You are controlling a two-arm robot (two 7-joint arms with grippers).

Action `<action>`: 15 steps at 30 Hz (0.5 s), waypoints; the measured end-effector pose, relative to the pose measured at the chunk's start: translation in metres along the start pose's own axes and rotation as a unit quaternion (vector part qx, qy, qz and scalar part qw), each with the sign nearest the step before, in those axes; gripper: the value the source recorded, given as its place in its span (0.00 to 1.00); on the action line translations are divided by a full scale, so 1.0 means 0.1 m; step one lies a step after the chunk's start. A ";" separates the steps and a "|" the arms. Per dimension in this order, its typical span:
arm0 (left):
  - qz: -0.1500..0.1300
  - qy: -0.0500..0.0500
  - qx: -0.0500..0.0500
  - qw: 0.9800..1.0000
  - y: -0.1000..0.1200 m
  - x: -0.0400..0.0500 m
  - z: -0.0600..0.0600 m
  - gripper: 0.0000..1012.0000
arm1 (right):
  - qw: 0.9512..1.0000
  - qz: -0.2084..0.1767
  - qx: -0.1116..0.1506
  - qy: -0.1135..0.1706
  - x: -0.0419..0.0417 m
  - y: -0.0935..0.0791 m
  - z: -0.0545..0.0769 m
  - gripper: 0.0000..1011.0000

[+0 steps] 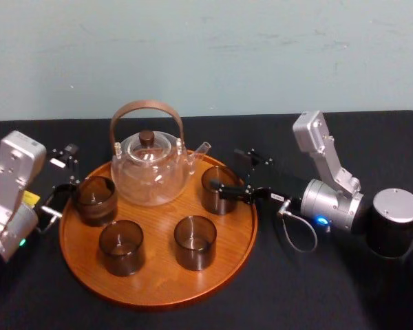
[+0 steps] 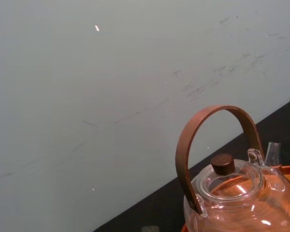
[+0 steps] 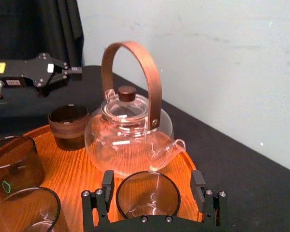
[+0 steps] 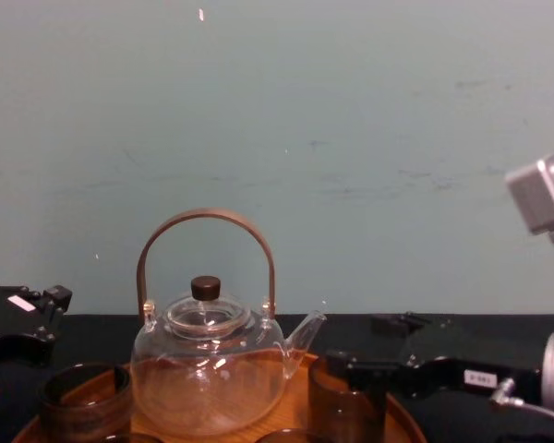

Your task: Pick up the glass from the table and place it on the tray.

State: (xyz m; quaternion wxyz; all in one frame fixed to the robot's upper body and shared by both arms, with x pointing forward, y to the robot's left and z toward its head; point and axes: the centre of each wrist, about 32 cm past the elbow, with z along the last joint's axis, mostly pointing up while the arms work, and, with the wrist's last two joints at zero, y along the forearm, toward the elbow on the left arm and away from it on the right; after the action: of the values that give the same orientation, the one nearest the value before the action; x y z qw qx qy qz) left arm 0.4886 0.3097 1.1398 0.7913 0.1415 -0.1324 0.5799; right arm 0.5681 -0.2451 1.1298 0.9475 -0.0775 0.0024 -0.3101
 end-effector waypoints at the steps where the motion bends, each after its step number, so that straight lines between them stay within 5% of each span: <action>1: 0.000 0.000 0.000 1.000 0.00 0.000 0.00 0.00 | 1.000 -0.001 0.005 -0.001 -0.006 -0.03 0.01 0.99; 15: 0.000 0.000 0.000 1.000 0.00 0.000 0.00 0.00 | 0.999 -0.009 0.032 0.014 -0.196 -0.45 0.00 0.99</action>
State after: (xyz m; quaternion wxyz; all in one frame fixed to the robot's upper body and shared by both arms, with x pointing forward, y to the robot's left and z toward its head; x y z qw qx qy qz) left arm 0.4886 0.3097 1.1398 0.7913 0.1415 -0.1324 0.5799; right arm 0.5259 -0.2694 1.1355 0.9466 -0.0426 0.0048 -0.3195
